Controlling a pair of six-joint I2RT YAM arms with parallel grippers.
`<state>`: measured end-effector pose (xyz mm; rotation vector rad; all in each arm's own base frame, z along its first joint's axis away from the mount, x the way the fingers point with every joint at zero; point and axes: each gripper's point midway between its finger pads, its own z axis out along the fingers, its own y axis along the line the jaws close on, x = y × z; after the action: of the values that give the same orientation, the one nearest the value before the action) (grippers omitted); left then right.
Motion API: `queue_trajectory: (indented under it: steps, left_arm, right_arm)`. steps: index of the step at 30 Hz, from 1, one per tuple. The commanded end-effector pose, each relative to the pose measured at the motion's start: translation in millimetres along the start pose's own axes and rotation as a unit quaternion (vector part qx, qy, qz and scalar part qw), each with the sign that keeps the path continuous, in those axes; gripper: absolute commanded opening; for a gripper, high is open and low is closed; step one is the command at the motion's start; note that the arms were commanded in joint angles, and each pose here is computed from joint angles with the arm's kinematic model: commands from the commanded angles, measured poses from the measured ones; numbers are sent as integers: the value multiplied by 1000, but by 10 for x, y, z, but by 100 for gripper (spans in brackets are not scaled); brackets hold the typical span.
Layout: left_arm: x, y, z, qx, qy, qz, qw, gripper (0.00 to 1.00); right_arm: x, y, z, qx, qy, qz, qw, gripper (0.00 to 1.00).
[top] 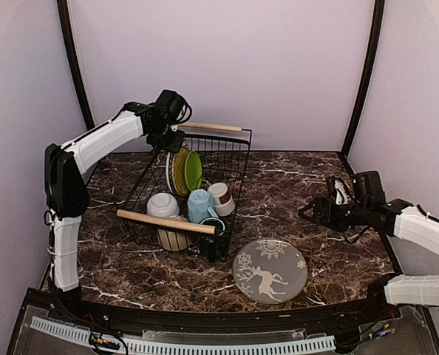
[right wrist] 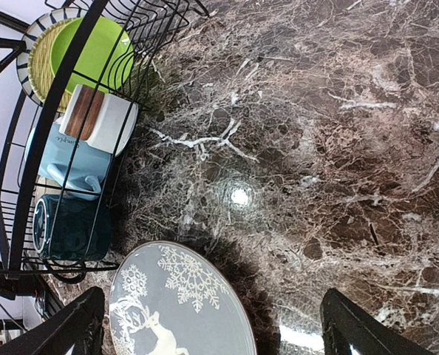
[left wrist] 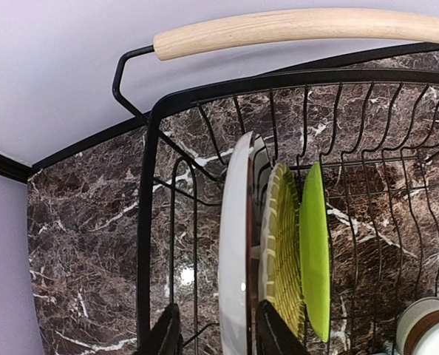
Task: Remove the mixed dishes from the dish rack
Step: Grab the plate from the dish rack.
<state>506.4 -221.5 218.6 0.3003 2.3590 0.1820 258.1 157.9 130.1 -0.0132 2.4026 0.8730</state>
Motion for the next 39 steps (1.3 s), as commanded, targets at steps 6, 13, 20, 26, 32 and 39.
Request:
queue_trajectory:
  steps: [6, 13, 20, 26, 32, 39]
  left_arm:
    - [18, 112, 94, -45, 13, 28, 999, 25]
    - [75, 120, 190, -59, 26, 45, 997, 21]
    - [33, 109, 145, -60, 23, 55, 996, 9]
    - [-28, 75, 20, -81, 15, 81, 993, 1]
    - [-100, 119, -103, -99, 7, 87, 991, 1]
    - [-222, 195, -298, -123, -8, 94, 988, 1]
  right_arm:
    - [5, -12, 49, -7, -3, 5, 1000, 98]
    - [16, -26, 80, -7, 1, 10, 1000, 98]
    - [20, -31, 100, -8, 3, 15, 1000, 98]
    - [22, -28, 104, -10, 2, 16, 1000, 98]
    - [33, -29, 102, -11, 2, 16, 1000, 98]
    - [19, 1, 91, -18, -1, 13, 1000, 98]
